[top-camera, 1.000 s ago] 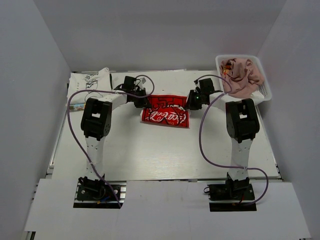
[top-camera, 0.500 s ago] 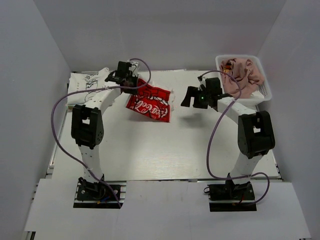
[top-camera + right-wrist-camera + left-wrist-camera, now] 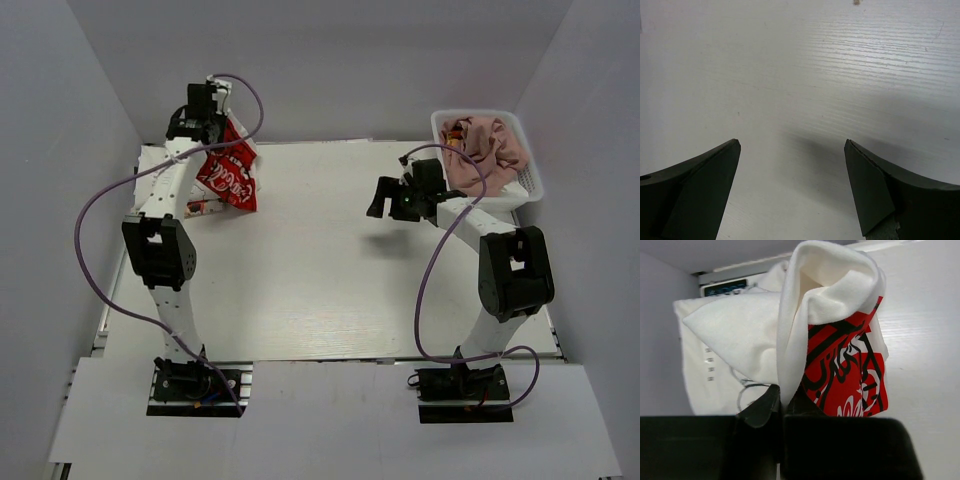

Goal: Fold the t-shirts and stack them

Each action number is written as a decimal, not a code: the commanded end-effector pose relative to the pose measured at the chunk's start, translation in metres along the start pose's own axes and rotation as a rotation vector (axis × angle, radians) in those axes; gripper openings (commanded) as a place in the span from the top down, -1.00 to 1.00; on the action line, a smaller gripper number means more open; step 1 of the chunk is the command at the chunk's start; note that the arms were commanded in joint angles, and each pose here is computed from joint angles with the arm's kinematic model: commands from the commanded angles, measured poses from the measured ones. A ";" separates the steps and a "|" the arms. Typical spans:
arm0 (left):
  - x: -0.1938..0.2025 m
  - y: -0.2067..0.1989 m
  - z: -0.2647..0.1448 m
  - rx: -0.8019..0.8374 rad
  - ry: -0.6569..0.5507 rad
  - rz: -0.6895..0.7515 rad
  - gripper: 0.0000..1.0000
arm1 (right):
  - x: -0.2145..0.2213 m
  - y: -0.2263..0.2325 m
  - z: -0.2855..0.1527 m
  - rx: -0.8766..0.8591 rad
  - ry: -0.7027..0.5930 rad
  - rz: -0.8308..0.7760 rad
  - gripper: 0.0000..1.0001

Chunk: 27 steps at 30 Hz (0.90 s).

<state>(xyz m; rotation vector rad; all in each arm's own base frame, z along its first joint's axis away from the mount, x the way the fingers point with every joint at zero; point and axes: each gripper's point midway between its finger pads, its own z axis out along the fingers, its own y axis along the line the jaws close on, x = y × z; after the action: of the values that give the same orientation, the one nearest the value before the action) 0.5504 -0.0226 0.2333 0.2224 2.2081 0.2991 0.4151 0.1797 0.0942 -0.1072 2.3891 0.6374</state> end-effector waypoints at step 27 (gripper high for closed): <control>-0.062 0.130 -0.056 -0.083 -0.224 -0.153 1.00 | -0.006 0.002 0.006 0.020 0.017 0.003 -0.81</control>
<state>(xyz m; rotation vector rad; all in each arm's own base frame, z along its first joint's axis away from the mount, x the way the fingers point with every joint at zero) 0.5553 0.0739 0.2872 0.0655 2.1396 0.2683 0.4141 0.1768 0.0842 -0.0878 2.4398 0.5967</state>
